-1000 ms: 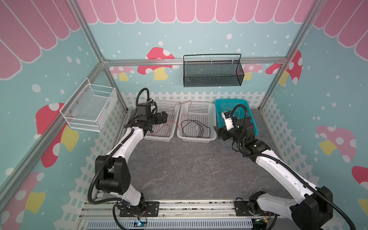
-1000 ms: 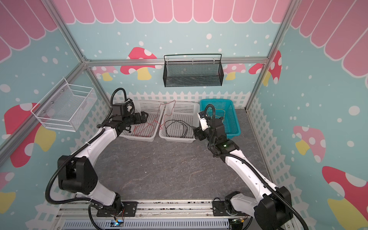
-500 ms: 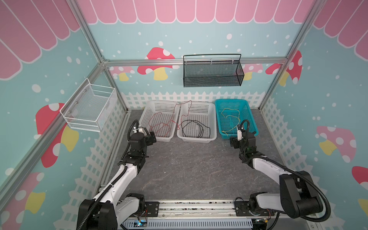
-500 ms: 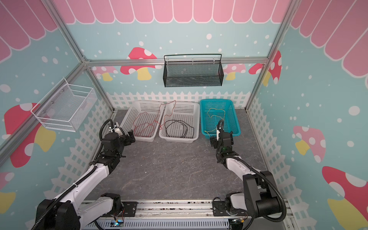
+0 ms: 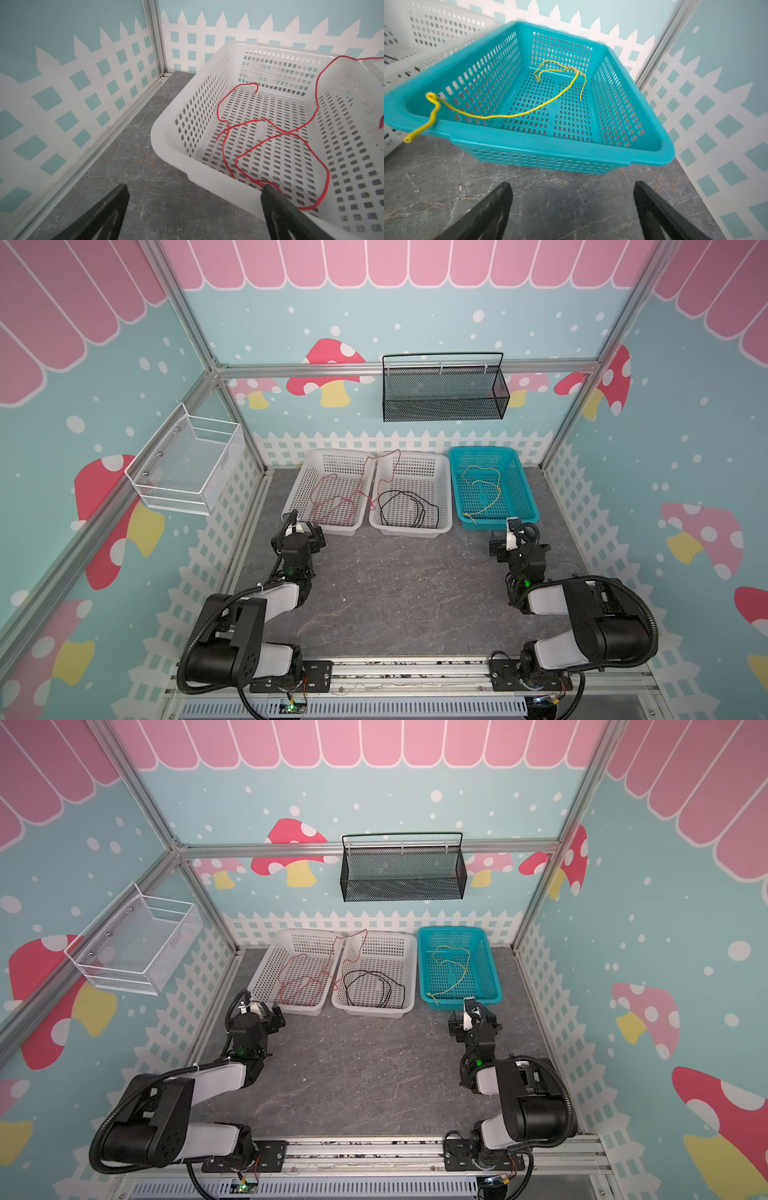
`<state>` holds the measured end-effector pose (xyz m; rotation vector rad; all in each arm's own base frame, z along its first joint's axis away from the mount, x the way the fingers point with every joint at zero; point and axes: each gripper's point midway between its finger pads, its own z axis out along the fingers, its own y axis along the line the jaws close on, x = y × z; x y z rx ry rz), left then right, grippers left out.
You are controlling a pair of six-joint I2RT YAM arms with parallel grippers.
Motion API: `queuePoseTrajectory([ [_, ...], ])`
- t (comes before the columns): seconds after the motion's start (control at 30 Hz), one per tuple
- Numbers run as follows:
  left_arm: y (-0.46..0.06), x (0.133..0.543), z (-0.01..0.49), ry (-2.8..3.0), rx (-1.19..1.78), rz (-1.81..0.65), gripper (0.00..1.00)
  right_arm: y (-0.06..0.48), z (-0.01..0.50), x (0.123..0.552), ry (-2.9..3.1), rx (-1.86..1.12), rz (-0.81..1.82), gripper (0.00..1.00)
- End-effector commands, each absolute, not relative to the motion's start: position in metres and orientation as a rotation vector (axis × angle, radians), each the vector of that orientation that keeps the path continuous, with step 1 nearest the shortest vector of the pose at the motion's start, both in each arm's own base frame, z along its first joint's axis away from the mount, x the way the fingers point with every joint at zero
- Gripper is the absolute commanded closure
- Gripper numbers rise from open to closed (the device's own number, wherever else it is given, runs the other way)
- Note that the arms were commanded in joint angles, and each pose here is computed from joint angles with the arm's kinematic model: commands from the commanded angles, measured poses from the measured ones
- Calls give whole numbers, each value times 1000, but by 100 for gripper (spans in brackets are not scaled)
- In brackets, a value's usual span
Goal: Untangle and sort cables by color
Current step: Reset both arms
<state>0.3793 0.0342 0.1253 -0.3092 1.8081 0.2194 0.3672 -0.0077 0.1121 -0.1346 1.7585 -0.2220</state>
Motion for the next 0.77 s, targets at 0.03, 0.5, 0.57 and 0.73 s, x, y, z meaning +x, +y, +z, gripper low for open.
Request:
queuePoseTrajectory([
  [0.03,33,382,130,1673,-284,211,0,4,133,369,1645,-181,-166,2],
  [0.5,36,395,119,1784,-303,224,0,-7,131,373,1672,-130,-156,2],
  [0.57,36,395,120,1777,-300,225,0,-7,131,374,1672,-131,-157,2],
  [0.73,36,395,120,1781,-302,221,0,-6,131,373,1672,-132,-156,2],
])
